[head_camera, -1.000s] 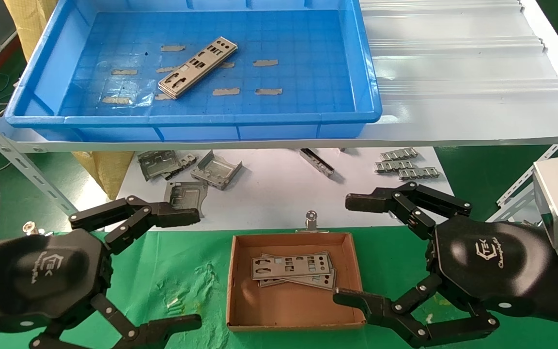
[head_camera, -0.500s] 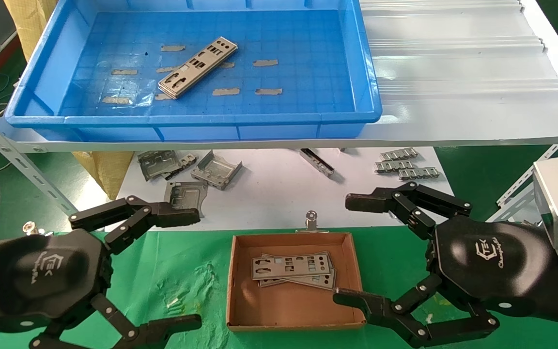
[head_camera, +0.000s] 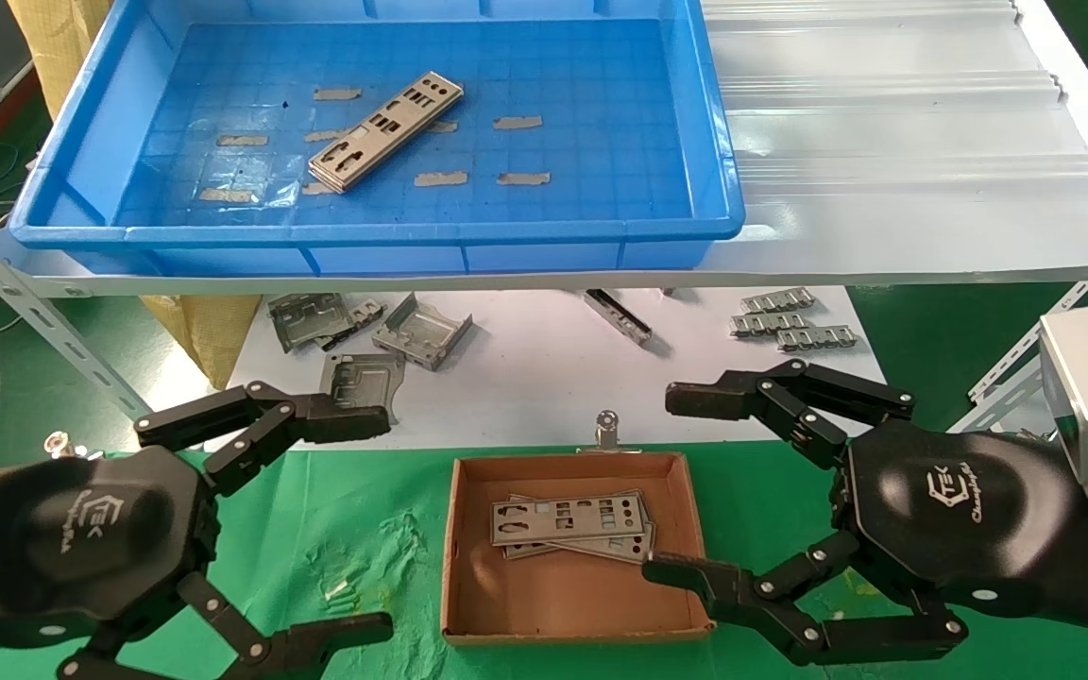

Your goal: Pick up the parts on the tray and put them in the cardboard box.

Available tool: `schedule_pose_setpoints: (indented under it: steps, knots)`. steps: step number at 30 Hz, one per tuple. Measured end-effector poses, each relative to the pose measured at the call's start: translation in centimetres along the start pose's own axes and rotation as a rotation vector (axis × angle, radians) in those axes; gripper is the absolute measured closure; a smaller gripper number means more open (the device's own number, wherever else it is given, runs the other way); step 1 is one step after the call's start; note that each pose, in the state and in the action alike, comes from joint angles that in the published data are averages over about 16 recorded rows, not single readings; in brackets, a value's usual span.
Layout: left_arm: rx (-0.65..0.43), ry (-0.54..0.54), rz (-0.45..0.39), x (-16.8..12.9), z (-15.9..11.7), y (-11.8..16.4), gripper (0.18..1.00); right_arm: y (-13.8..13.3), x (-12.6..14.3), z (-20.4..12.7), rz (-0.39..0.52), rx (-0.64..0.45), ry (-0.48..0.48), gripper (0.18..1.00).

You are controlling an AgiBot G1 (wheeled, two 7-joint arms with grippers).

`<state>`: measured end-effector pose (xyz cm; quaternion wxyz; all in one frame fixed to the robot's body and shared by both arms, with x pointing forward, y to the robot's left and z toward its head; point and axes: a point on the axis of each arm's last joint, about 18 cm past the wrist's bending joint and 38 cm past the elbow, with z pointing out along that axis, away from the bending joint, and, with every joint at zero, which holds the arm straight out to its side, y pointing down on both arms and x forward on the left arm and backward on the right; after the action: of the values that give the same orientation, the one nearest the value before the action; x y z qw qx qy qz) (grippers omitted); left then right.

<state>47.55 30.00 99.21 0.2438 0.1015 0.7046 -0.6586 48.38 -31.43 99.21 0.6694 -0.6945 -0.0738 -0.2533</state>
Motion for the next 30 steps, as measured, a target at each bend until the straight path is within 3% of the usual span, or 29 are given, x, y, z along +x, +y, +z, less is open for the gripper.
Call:
schedule_pose_setpoints:
  steps: [12, 22, 30]
  knots:
    - [0.0, 0.0, 0.0, 0.0, 0.0, 0.0, 0.184, 0.0, 0.0, 0.0, 0.0, 0.0, 0.0, 0.431]
    - [0.0, 0.0, 0.0, 0.0, 0.0, 0.0, 0.184, 0.0, 0.0, 0.0, 0.0, 0.0, 0.0, 0.681]
    - [0.0, 0.0, 0.0, 0.0, 0.0, 0.0, 0.184, 0.0, 0.0, 0.0, 0.0, 0.0, 0.0, 0.834]
